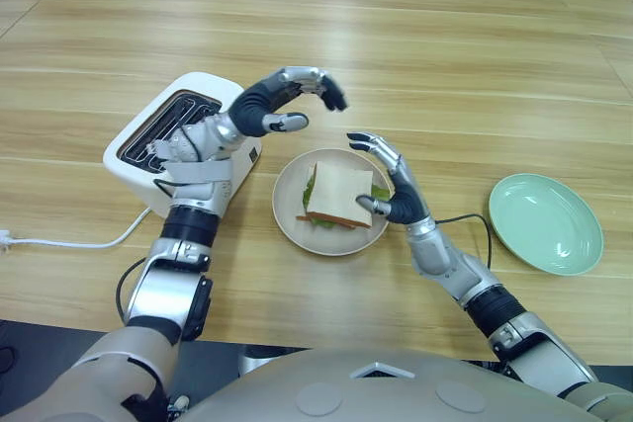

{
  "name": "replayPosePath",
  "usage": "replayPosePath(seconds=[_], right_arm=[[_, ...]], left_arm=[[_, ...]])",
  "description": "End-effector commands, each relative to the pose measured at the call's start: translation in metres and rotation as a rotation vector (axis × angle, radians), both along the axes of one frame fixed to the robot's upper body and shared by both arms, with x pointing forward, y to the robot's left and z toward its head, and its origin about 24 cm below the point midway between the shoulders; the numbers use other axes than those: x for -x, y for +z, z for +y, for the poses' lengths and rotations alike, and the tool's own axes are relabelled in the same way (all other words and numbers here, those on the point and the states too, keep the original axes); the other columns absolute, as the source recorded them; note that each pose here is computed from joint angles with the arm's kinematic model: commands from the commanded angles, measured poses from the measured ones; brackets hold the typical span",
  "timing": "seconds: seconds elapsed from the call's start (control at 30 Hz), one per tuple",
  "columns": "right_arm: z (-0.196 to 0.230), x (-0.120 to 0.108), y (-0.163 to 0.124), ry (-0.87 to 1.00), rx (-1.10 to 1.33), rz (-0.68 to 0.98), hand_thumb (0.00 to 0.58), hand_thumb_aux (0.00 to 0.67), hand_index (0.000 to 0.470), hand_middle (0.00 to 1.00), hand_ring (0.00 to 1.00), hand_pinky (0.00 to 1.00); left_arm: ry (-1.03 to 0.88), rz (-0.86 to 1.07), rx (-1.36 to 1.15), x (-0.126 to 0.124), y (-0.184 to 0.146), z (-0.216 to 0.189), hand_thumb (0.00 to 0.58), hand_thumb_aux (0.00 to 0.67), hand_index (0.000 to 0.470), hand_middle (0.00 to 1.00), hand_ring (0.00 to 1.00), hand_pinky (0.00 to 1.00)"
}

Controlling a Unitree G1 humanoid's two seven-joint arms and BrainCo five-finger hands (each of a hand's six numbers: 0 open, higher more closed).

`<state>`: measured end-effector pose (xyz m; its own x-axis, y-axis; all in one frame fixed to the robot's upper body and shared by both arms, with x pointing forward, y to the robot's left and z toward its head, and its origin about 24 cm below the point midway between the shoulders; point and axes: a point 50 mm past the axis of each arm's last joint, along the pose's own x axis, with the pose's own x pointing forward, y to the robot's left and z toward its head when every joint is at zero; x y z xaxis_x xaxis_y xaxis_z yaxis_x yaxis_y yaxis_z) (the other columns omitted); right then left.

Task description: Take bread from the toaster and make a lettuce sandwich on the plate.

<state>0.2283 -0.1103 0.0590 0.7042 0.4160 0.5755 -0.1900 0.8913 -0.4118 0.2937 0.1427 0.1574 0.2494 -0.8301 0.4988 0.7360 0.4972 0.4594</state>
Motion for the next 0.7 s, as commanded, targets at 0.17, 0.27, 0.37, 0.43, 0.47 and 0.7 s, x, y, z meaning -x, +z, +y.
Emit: replayPosePath(seconds=[0.17, 0.27, 0.37, 0.43, 0.47, 0.7], right_arm=[[-0.02, 0.009, 0.014, 0.199, -0.056, 0.135, 0.58, 0.67, 0.46, 1.0, 1.0, 1.0], [-0.017, 0.021, 0.004, 0.369, 0.073, 0.23, 0.58, 0.67, 0.46, 1.0, 1.0, 1.0], [-0.012, 0.036, -0.012, 0.524, 0.229, 0.321, 0.58, 0.67, 0.46, 1.0, 1.0, 1.0], [-0.01, 0.046, -0.021, 0.619, 0.311, 0.379, 0.58, 0.67, 0.46, 1.0, 1.0, 1.0], [-0.01, 0.051, -0.024, 0.658, 0.338, 0.406, 0.58, 0.67, 0.46, 1.0, 1.0, 1.0], [-0.009, 0.082, -0.052, 0.862, 0.524, 0.554, 0.58, 0.67, 0.46, 1.0, 1.0, 1.0]], left_arm=[[-0.267, 0.053, -0.257, 0.059, -0.034, 0.0, 0.58, 0.67, 0.46, 1.0, 1.0, 1.0], [-0.329, 0.074, -0.473, 0.081, -0.063, -0.001, 0.58, 0.67, 0.46, 1.0, 1.0, 1.0], [-0.359, 0.109, -0.61, 0.092, -0.088, -0.005, 0.58, 0.67, 0.46, 1.0, 1.0, 1.0], [-0.387, 0.138, -0.674, 0.098, -0.102, -0.007, 0.58, 0.67, 0.46, 1.0, 1.0, 1.0], [-0.403, 0.15, -0.701, 0.1, -0.108, -0.007, 0.58, 0.67, 0.46, 1.0, 1.0, 1.0], [-0.334, 0.186, -0.957, 0.102, -0.148, -0.002, 0.58, 0.67, 0.46, 1.0, 1.0, 1.0]])
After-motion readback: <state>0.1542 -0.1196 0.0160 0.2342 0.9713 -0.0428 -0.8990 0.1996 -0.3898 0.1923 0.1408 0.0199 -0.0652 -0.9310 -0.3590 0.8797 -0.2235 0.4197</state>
